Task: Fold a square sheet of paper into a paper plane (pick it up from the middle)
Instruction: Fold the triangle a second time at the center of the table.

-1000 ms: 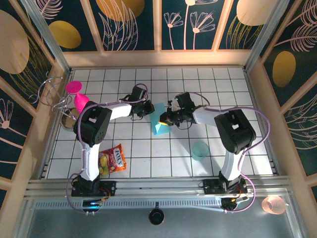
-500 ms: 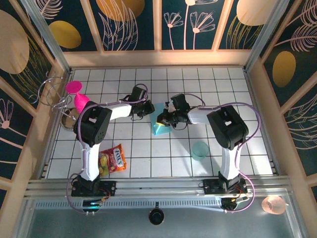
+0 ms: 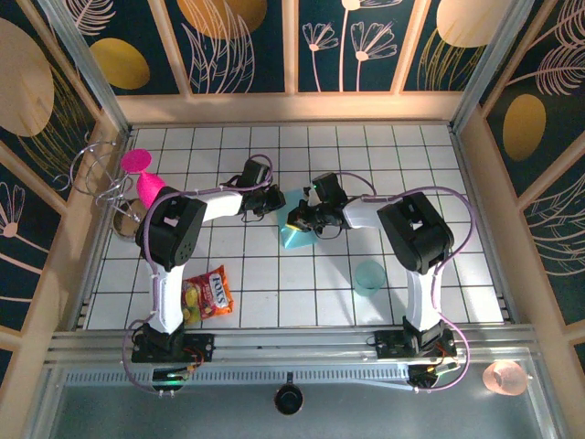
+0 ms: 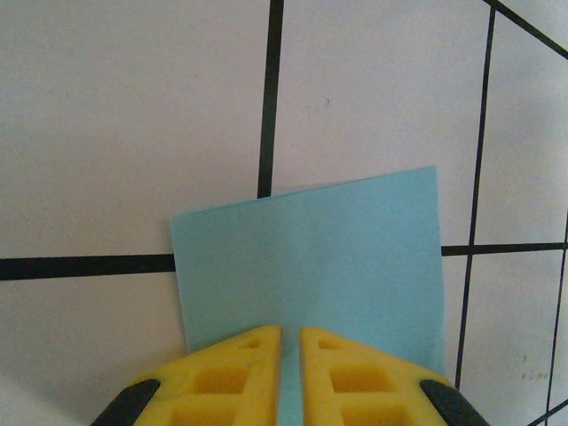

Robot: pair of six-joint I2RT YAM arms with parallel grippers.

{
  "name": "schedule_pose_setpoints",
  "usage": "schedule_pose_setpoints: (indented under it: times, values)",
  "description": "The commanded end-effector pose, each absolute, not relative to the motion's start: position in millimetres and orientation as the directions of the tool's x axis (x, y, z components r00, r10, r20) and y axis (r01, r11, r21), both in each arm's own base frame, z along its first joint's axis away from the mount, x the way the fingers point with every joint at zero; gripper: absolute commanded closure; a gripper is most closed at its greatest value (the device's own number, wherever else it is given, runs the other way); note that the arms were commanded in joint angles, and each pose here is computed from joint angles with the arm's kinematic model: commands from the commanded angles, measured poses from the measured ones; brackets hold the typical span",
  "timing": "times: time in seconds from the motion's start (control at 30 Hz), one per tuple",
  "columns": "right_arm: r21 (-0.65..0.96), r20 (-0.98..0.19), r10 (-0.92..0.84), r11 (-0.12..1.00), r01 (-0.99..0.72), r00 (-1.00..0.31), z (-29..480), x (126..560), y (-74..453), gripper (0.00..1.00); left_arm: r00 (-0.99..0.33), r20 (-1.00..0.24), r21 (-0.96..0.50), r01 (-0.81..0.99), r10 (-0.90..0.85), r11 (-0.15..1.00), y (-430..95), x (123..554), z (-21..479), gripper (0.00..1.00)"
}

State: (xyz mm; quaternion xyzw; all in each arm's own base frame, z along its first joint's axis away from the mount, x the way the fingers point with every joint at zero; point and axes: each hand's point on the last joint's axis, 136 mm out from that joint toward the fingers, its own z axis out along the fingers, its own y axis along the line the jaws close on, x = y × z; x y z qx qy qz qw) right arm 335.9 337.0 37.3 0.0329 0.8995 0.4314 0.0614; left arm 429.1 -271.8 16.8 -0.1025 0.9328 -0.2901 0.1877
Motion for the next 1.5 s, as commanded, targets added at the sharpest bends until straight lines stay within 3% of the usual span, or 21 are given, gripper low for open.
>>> schedule_pose_setpoints:
  times: [0.0, 1.47]
  values:
    - [0.784, -0.102, 0.093, 0.621, -0.023, -0.990, 39, 339, 345, 1.00, -0.927, -0.253, -0.560, -0.095, -0.278, 0.823, -267, 415, 5, 0.86]
    - [0.729, -0.053, 0.108, 0.683, 0.035, -0.993, 12, 335, 335, 0.98, -0.922, -0.260, -0.586, -0.084, -0.285, 0.806, -268, 412, 16, 0.85]
